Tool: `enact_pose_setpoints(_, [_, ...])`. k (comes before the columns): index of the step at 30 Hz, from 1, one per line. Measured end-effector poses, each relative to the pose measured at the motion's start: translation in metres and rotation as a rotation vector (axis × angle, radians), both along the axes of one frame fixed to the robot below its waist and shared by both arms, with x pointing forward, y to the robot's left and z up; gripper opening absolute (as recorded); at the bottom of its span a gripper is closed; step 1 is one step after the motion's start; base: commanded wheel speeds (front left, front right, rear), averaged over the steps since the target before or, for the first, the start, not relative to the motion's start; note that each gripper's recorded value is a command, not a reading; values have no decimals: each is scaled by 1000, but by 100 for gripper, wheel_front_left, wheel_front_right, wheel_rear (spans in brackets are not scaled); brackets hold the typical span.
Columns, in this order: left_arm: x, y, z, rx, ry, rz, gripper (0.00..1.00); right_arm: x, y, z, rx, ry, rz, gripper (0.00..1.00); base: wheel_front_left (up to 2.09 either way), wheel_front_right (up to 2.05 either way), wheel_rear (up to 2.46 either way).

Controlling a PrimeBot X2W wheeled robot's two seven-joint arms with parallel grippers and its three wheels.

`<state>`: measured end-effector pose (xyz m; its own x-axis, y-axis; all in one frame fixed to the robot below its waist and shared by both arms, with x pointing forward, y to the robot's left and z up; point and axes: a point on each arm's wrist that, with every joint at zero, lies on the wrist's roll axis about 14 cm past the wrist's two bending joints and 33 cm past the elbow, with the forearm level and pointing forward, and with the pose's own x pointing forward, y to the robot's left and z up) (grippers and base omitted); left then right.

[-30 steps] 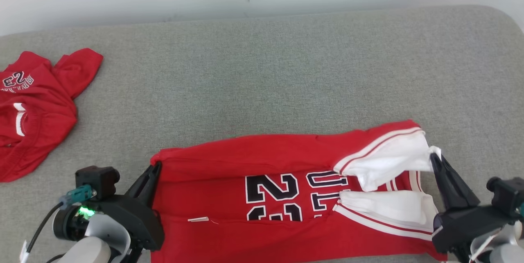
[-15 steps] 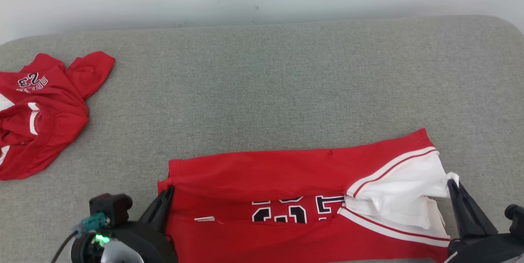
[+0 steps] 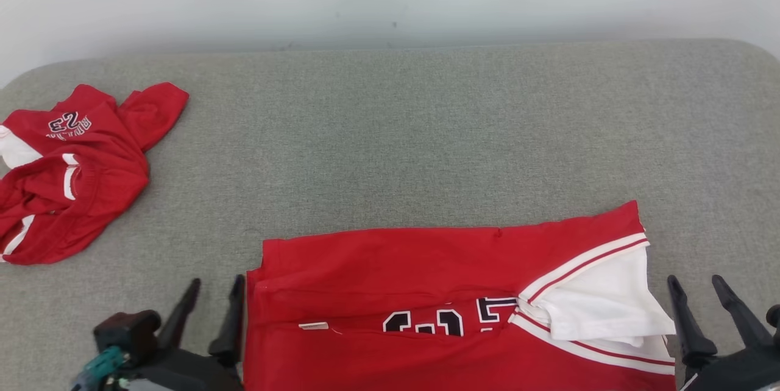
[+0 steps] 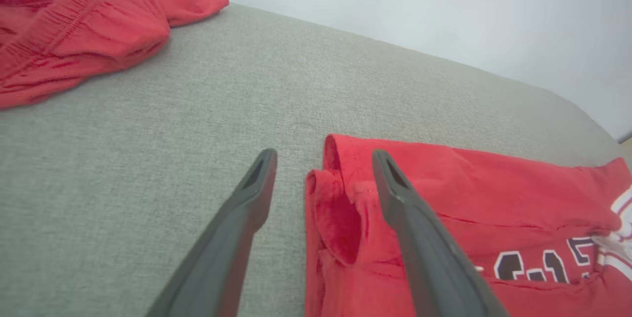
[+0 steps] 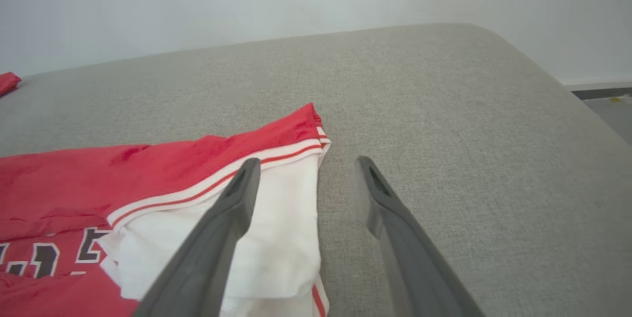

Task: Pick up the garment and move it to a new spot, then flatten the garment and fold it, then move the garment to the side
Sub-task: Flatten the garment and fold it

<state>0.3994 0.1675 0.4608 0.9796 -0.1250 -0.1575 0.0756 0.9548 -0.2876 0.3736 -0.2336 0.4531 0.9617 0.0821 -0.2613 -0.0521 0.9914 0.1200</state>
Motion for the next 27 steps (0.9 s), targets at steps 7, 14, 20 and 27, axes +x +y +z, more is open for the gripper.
enact_pose_setpoints(7, [1,44,42,99,-170,158,100,13,0,-21,-49,110,24,100,0,0,0])
enact_pose_setpoints(14, [-16,67,52,146,-234,272,100,22,12,-54,-67,249,66,100,0,0,0])
enact_pose_setpoints(20, [-31,78,35,158,-195,310,100,20,18,-78,-77,359,97,100,0,0,0])
enact_pose_setpoints(27, [-39,84,30,178,-184,328,100,11,26,-86,-35,437,125,0,0,0,0])
